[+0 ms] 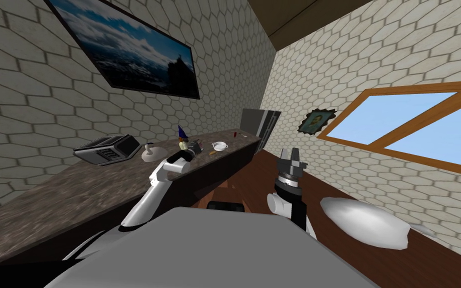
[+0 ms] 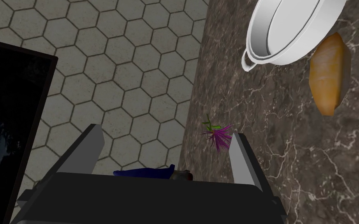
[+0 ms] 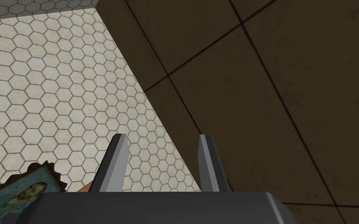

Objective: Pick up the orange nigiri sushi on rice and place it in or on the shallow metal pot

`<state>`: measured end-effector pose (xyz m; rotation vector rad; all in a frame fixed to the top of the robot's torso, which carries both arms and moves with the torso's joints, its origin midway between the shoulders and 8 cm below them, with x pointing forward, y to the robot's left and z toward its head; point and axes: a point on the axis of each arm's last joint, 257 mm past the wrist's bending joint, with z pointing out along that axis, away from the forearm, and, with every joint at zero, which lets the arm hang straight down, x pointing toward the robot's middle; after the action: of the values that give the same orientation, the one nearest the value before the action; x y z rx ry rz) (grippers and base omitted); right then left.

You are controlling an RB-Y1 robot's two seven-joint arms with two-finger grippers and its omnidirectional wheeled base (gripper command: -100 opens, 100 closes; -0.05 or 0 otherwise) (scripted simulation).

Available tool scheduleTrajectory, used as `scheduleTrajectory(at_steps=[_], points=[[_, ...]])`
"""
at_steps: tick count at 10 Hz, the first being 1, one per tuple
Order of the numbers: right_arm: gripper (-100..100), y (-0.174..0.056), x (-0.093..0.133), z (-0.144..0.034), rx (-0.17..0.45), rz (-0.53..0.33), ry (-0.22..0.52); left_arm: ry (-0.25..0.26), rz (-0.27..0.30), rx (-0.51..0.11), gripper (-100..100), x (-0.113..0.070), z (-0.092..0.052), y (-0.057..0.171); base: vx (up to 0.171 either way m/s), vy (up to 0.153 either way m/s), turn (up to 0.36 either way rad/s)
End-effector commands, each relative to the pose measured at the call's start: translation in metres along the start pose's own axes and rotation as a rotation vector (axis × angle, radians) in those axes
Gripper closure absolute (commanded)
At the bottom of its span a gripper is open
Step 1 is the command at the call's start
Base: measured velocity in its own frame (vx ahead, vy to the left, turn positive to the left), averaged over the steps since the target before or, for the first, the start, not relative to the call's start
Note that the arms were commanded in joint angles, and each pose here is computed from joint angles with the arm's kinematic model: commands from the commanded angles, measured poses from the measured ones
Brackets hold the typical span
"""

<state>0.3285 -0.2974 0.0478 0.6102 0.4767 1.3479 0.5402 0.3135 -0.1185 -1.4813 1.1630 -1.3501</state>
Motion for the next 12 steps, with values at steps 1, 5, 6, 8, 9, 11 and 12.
scheduleTrajectory(at_steps=[1, 5, 6, 8, 9, 11, 12], points=[[0, 0.0, 0.0, 0.0, 0.0, 0.0, 0.0, -0.021, -0.021, -0.04, -100, -0.006, 0.001, 0.008, 0.007, 0.02, -0.05], [0, 0.0, 0.0, 0.0, 0.0, 0.0, 0.0, -0.061, -0.062, -0.111, -100, -0.018, 0.004, 0.024, 0.012, 0.012, -0.03], [0, 0.0, 0.0, 0.0, 0.0, 0.0, 0.0, -0.085, -0.105, -0.144, -100, -0.025, 0.008, 0.03, 0.017, 0.014, -0.096], [0, 0.0, 0.0, 0.0, 0.0, 0.0, 0.0, -0.118, -0.15, -0.196, -100, -0.034, 0.01, 0.042, 0.025, 0.024, -0.068], [0, 0.0, 0.0, 0.0, 0.0, 0.0, 0.0, -0.132, -0.15, -0.224, -100, -0.037, 0.008, 0.05, 0.027, 0.027, -0.067], [0, 0.0, 0.0, 0.0, 0.0, 0.0, 0.0, -0.162, -0.196, -0.267, -100, -0.044, 0.009, 0.06, 0.021, 0.018, -0.055], [0, 0.0, 0.0, 0.0, 0.0, 0.0, 0.0, -0.174, -0.196, -0.292, -100, -0.047, 0.007, 0.066, 0.031, 0.026, -0.062]])
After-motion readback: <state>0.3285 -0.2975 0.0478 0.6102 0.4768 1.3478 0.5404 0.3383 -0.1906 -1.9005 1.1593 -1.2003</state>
